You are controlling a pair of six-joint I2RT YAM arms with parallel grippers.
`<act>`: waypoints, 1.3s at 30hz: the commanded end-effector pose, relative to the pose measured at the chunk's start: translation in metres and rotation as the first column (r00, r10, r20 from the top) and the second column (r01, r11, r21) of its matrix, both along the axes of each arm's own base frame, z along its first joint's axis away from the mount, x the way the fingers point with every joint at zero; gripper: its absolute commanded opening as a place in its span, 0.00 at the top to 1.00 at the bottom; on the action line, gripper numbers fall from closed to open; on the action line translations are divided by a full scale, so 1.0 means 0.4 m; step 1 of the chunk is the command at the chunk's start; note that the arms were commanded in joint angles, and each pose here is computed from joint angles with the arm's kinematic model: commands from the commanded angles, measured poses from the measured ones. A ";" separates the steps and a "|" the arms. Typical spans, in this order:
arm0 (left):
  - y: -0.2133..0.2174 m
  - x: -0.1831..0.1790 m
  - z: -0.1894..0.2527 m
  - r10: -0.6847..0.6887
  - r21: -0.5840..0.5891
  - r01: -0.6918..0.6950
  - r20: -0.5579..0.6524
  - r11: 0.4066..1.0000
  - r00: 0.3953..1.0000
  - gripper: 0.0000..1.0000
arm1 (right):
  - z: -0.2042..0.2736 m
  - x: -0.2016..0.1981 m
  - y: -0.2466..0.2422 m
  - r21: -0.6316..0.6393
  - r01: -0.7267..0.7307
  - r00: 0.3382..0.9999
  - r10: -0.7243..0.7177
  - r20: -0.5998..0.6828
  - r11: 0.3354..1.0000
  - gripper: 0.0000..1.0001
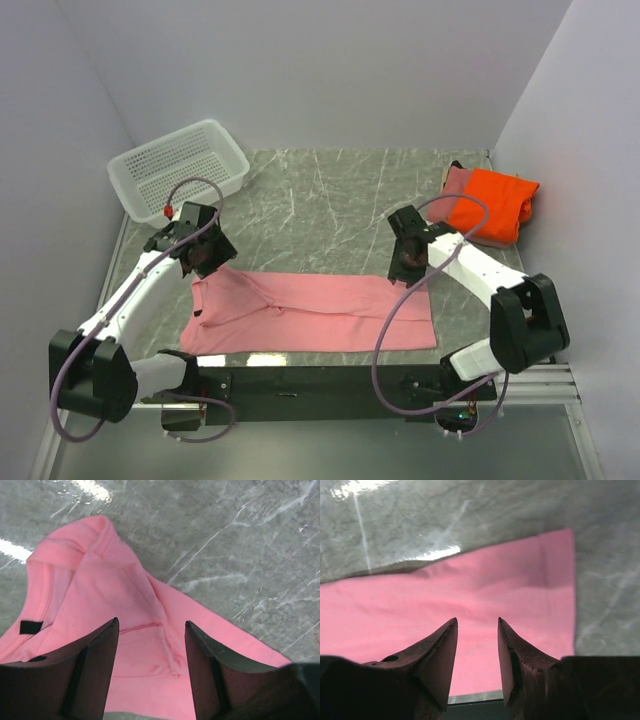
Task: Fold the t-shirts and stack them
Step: Fold the tshirt
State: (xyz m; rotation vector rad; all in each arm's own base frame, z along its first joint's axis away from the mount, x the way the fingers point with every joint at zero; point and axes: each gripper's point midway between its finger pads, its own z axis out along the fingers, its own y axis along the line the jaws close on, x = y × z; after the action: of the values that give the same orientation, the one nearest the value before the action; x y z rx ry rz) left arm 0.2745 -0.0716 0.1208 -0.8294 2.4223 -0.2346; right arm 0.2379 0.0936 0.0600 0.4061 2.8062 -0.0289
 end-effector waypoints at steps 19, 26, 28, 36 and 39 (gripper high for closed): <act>-0.013 0.070 -0.153 0.040 -0.037 -0.042 -0.049 0.998 0.998 0.35 | -0.153 0.089 0.060 0.101 0.057 0.994 -0.047 -0.102 0.993 0.59; -0.009 0.157 -0.081 0.023 0.009 -0.023 0.022 1.000 0.999 0.35 | -0.139 0.098 -0.028 0.071 0.152 0.986 -0.146 -0.082 0.986 0.59; 0.000 0.169 -0.061 0.024 0.033 -0.026 0.039 0.999 0.999 0.34 | -0.135 0.103 -0.039 0.068 0.160 0.985 -0.155 -0.077 0.985 0.59; 0.072 0.146 -0.090 0.078 0.105 -0.078 0.005 0.991 0.997 0.39 | -0.132 0.100 -0.039 0.072 0.158 0.985 -0.153 -0.075 0.985 0.59; 0.085 0.138 -0.111 0.086 0.122 -0.084 -0.012 0.989 0.996 0.44 | -0.130 0.100 -0.041 0.069 0.159 0.985 -0.154 -0.074 0.985 0.59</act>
State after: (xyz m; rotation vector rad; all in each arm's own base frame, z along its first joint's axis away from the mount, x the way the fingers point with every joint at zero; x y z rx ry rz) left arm 0.3329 -0.0476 0.0788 -0.8998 2.3884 -0.1062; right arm 0.2815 0.0926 0.0132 0.6602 2.8587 0.1255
